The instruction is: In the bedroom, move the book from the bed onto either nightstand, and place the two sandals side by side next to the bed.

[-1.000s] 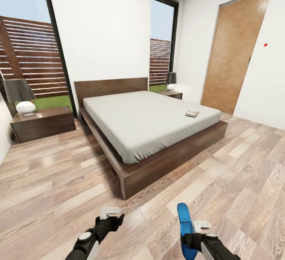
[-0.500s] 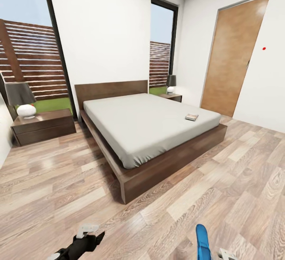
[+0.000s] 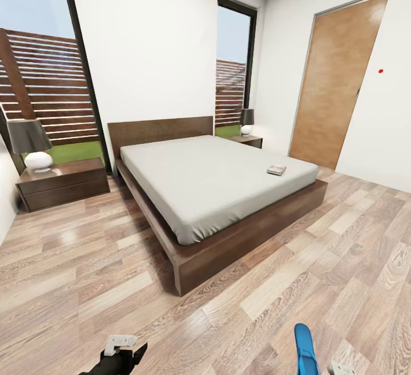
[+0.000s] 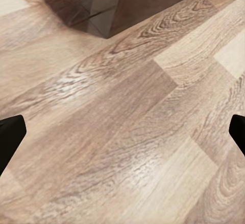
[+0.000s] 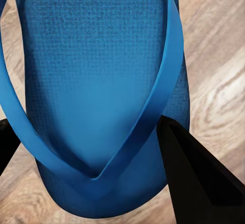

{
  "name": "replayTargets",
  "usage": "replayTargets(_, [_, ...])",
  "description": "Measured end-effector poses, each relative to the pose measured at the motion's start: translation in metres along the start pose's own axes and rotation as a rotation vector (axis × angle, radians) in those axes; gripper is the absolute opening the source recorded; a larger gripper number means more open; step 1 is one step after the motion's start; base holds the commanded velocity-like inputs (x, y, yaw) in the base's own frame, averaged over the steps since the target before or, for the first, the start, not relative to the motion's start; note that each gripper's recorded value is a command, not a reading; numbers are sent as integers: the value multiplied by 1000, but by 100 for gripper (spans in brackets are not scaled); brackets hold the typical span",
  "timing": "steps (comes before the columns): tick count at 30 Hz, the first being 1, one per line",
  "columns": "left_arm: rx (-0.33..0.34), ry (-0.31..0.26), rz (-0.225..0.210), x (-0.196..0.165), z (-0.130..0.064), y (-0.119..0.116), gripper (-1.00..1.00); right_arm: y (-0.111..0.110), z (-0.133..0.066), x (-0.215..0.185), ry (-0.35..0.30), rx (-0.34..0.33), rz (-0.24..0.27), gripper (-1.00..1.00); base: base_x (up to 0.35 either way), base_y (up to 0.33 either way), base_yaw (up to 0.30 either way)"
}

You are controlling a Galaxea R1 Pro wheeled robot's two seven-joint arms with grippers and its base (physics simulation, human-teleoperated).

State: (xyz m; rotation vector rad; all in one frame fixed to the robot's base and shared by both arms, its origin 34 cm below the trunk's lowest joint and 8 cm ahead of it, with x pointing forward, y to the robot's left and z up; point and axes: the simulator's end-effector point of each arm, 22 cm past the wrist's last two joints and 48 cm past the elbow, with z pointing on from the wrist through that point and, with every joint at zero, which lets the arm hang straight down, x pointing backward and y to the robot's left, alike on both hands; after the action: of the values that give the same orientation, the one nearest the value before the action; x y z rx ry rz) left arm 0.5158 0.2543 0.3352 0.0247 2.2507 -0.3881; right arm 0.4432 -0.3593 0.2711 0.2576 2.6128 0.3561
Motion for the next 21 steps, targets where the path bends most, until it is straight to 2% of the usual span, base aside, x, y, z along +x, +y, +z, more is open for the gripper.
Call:
replayTargets(10, [-2,2,-3,1,0,1,100,1,1,1,0,1,0,-100,0,0,0])
replayTargets(21, [-3,4,-3,-21,-10,-5,100,11,-16,-15,1,-1,1,-100,0,0,0])
